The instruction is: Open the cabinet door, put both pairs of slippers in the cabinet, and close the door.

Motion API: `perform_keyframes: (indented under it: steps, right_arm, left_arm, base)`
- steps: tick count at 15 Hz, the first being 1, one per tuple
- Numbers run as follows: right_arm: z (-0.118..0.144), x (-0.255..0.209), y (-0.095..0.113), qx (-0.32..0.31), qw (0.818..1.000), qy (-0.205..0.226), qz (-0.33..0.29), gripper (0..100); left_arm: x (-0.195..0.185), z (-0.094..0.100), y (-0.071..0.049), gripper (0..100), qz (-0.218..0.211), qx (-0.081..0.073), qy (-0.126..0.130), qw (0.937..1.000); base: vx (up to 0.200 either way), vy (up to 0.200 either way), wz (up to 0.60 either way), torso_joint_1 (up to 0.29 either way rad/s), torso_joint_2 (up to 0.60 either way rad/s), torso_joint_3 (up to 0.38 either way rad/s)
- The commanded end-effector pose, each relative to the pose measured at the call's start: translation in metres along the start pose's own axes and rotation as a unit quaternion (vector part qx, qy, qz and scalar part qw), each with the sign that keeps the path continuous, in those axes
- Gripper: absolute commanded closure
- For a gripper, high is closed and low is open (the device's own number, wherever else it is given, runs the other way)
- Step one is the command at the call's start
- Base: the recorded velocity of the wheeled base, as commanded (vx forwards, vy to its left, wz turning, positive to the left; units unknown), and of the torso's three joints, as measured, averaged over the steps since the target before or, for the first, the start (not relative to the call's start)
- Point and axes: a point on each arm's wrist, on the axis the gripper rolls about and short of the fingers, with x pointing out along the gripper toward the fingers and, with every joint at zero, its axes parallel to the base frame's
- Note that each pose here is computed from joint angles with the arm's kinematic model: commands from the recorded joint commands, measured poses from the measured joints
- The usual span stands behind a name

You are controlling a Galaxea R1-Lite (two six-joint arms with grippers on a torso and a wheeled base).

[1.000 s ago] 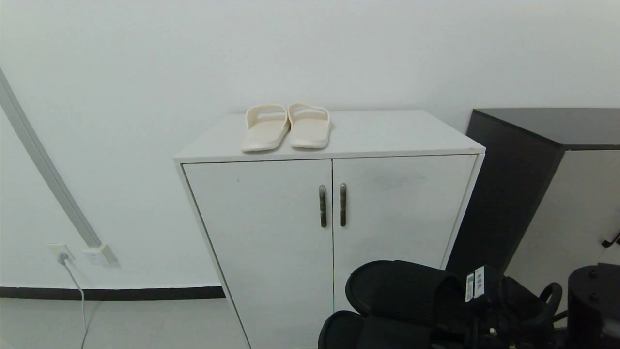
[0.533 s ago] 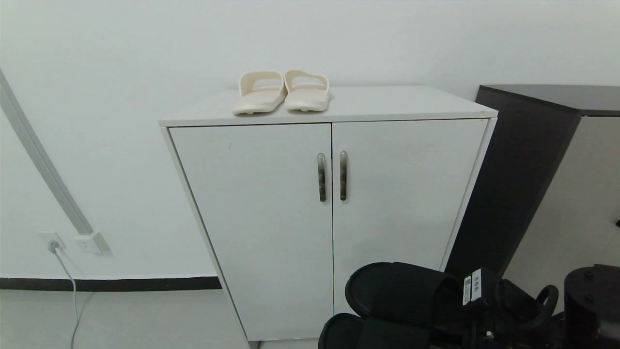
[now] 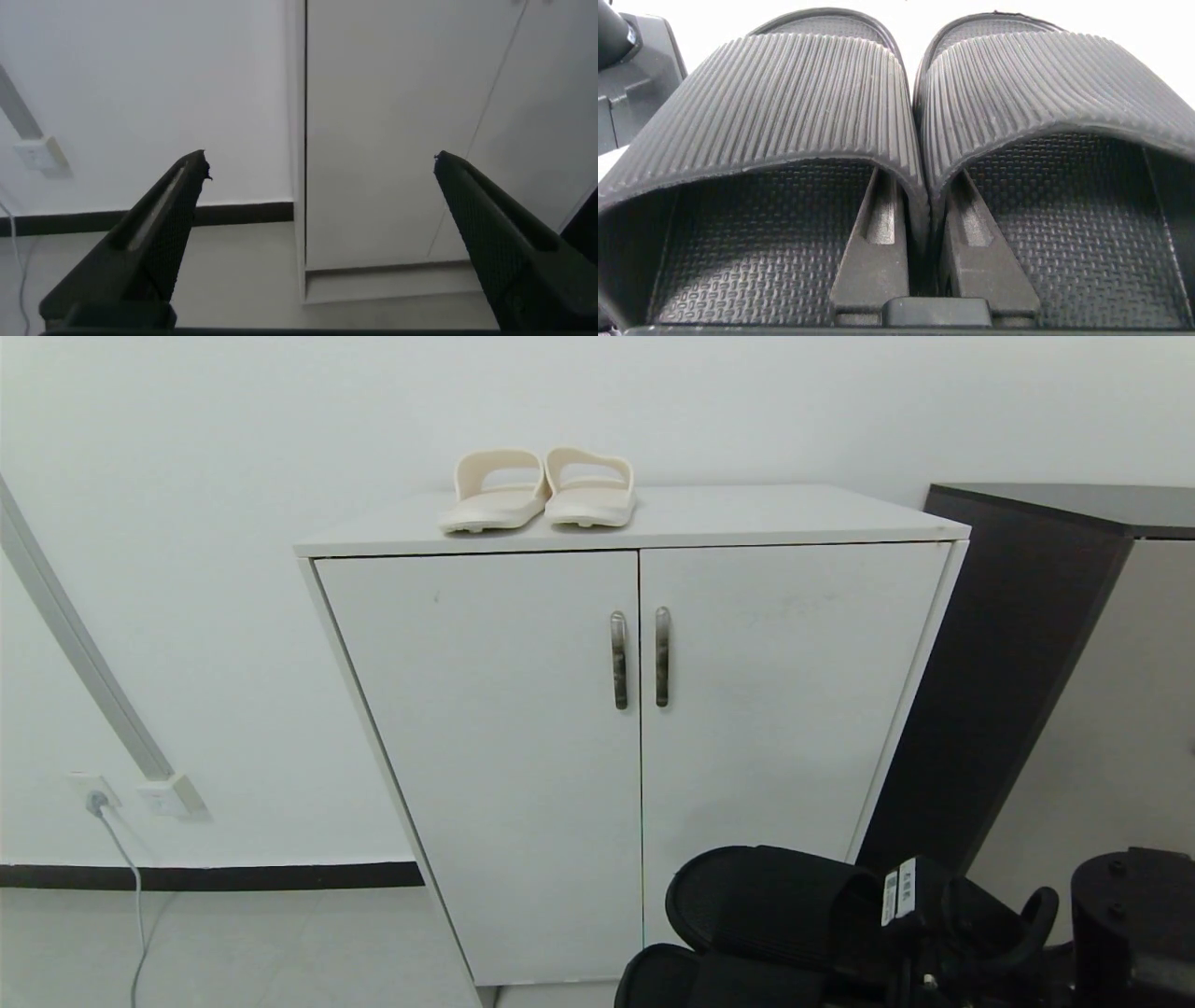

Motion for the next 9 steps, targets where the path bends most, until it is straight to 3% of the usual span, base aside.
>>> perform_keyframes:
  steps: [1,2,3,5,7,9]
  right_arm:
    - [0.000,0.000,0.000,0.000,1.000,-0.001,0.000,100]
    - [0.000,0.000,0.000,0.000,1.000,0.000,0.001,100]
    - [-0.002,-0.001,0.001,0.000,1.000,0.003,0.002,100]
    - [-0.004,-0.003,0.001,-0.001,1.000,-0.004,0.001,100]
    - [-0.002,-0.003,0.001,-0.004,1.000,-0.014,-0.002,100]
    - [-0.004,-0.002,0.002,-0.005,1.000,-0.009,0.000,100]
  left_arm:
    - [-0.007,0.048,0.001,0,0.000,-0.025,-0.039,0.9990]
    - [-0.005,0.071,0.001,0,-0.004,-0.044,-0.028,0.9986]
    - [0.007,0.078,0.000,0,-0.028,-0.031,0.008,0.9991]
    - [0.019,0.080,-0.003,0,-0.074,-0.002,0.041,0.9965]
    - [0.034,0.084,-0.005,0,-0.107,0.006,0.069,0.9918]
    - [0.059,0.090,-0.007,0,-0.136,0.000,0.097,0.9859]
  base:
    - [0.000,0.000,0.00,0.000,0.00,0.000]
    - [0.000,0.000,0.00,0.000,0.00,0.000]
    - [0.000,0.000,0.00,0.000,0.00,0.000]
    - [0.000,0.000,0.00,0.000,0.00,0.000]
    - [0.000,0.000,0.00,0.000,0.00,0.000]
    - [0.000,0.000,0.00,0.000,0.00,0.000]
